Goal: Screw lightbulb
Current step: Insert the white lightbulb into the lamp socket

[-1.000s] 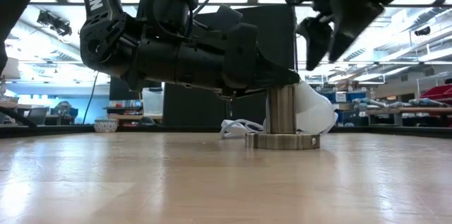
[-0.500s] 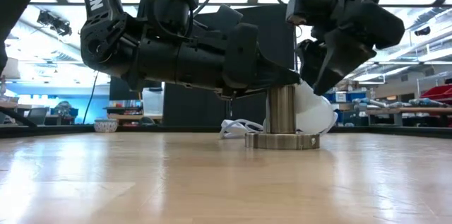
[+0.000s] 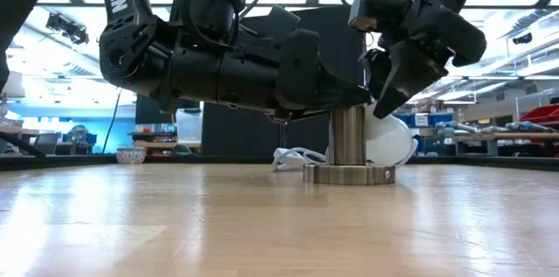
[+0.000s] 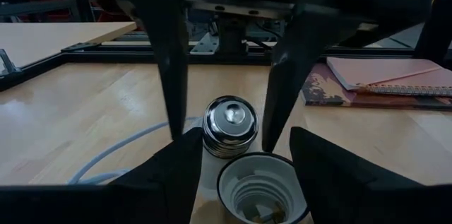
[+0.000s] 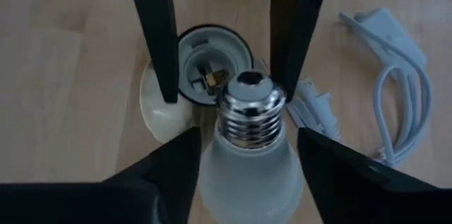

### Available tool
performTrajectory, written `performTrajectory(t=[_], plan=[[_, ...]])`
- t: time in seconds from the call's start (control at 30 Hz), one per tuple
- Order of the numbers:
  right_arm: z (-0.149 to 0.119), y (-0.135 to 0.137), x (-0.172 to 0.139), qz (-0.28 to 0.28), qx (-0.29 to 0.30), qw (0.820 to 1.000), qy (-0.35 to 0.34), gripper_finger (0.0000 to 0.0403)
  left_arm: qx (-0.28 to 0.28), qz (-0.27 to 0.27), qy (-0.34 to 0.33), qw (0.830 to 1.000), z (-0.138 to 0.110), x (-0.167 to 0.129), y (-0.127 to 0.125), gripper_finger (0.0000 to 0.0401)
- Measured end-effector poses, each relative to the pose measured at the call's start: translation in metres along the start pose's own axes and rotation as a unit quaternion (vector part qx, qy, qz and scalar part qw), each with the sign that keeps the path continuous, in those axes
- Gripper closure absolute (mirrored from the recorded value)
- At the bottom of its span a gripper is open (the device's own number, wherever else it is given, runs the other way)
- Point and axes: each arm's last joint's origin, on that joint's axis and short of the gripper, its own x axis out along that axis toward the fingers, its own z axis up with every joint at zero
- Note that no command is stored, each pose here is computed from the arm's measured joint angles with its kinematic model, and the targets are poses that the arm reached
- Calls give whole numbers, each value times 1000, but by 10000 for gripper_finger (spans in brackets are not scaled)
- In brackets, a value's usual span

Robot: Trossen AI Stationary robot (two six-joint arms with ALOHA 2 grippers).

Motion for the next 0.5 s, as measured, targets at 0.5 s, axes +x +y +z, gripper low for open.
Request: performTrajectory(t=[0.5], plan=[[-3,-1,1,-22,-9,1000,2,235,5,2,-20,1000,3,0,0,182]])
